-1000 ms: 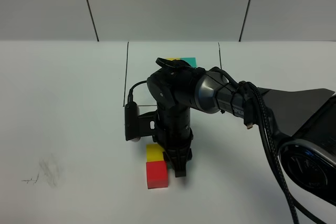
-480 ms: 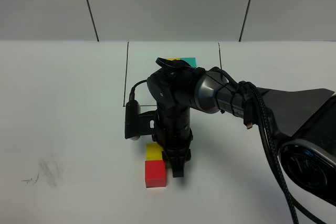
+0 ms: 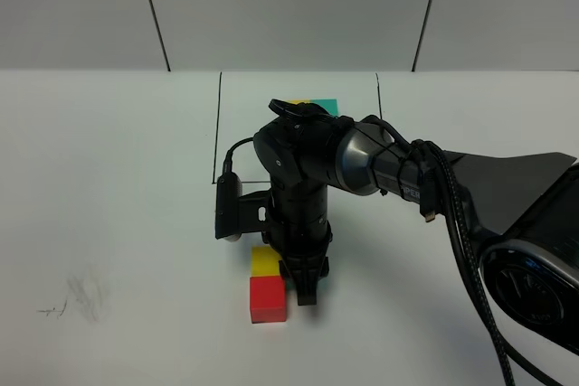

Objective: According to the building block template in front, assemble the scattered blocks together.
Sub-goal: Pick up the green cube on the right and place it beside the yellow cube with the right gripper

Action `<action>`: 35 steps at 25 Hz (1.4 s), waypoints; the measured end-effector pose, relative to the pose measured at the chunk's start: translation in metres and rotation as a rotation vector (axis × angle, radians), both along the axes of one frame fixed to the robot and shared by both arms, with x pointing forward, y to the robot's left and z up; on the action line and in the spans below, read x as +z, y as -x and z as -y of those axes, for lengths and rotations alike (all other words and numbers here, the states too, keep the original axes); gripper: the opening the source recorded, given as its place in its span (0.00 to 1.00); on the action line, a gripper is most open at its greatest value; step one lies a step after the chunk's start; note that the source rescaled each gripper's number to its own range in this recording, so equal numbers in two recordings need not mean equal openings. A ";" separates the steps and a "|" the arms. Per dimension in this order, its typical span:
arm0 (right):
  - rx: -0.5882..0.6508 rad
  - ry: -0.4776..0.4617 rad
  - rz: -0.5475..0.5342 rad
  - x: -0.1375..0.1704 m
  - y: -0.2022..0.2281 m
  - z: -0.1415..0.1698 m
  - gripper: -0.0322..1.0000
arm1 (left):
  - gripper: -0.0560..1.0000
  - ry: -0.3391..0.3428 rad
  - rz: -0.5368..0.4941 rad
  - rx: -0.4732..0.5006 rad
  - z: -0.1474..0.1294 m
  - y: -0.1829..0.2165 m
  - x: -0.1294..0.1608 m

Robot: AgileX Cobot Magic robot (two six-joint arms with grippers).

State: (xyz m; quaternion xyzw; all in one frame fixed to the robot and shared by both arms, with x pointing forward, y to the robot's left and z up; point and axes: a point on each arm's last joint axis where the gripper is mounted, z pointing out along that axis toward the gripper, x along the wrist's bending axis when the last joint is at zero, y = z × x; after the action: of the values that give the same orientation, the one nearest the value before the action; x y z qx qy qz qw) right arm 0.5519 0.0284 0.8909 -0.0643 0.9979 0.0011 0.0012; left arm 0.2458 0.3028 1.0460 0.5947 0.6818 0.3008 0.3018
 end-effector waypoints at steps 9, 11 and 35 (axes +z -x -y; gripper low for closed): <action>0.000 0.000 0.000 0.000 0.000 0.000 0.51 | 1.00 0.000 0.000 0.000 0.000 0.000 0.000; 0.000 0.000 0.000 0.000 0.000 0.000 0.51 | 1.00 0.000 0.000 0.000 0.000 0.000 0.000; -0.053 -0.016 -0.008 -0.003 0.000 -0.002 0.73 | 1.00 0.000 0.000 0.000 0.000 0.000 0.000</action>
State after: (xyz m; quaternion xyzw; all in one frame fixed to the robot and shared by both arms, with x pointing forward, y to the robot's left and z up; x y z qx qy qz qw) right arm 0.5516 0.0303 0.8879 -0.0375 0.9992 0.0095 -0.0020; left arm 0.2458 0.3028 1.0460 0.5947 0.6818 0.3008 0.3018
